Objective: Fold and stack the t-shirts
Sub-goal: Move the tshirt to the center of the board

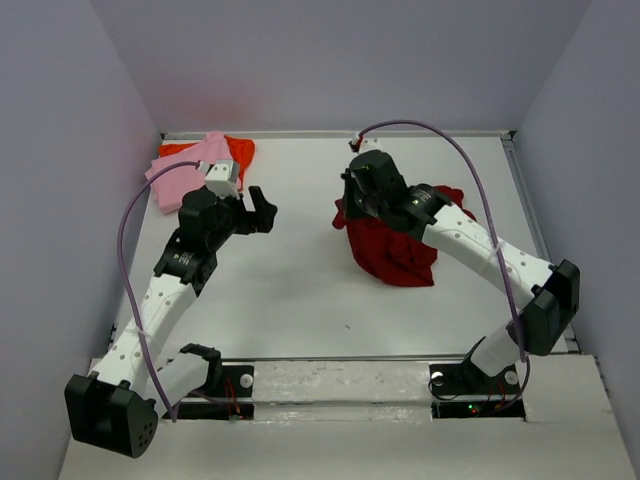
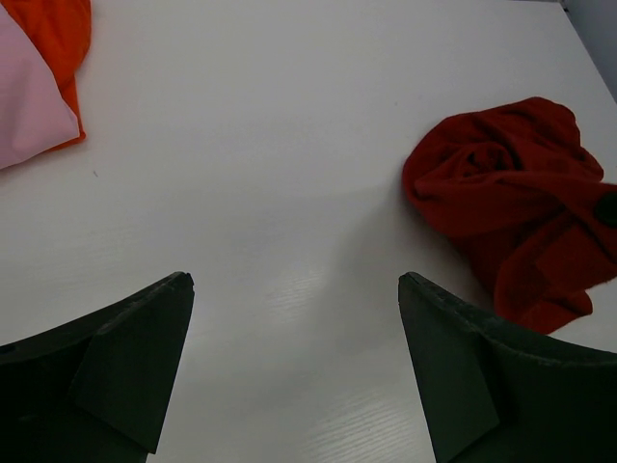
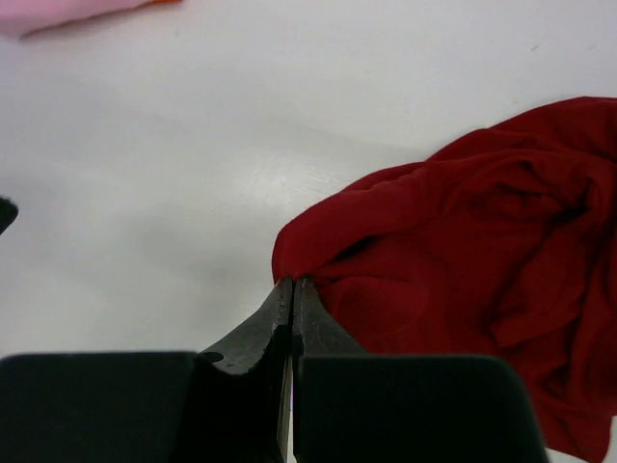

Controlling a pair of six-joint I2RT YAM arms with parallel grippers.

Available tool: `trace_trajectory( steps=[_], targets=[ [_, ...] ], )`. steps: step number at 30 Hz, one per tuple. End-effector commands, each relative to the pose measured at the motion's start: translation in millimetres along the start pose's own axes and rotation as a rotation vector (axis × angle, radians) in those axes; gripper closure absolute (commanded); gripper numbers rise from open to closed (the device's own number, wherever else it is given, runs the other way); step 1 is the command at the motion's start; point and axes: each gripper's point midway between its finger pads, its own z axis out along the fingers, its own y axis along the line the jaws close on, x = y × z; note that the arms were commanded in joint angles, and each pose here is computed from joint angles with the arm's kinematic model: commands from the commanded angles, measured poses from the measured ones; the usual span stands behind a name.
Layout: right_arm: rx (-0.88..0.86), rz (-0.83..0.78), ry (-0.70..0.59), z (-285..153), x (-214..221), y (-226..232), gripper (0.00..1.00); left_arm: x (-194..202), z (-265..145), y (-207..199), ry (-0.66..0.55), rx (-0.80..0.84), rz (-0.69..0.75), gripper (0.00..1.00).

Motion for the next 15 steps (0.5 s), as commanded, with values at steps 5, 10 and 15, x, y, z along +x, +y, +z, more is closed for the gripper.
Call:
trace_trajectory(
  steps=[5, 10, 15],
  targets=[
    [0.0, -0.049, 0.061, 5.3, 26.2, 18.8, 0.88, -15.7, -1.4, 1.9, -0.052, -0.026, 0.03, 0.04],
    [0.132, -0.082, 0.031, 0.0, 27.6, -11.9, 0.22, -19.0, -3.3, 4.4, -0.065, -0.043, 0.033, 0.04],
    [0.251, -0.096, 0.023, -19.1, 38.2, -46.0, 0.2, -21.1, -4.5, 4.5, -0.072, -0.046, 0.032, 0.04]
  ],
)
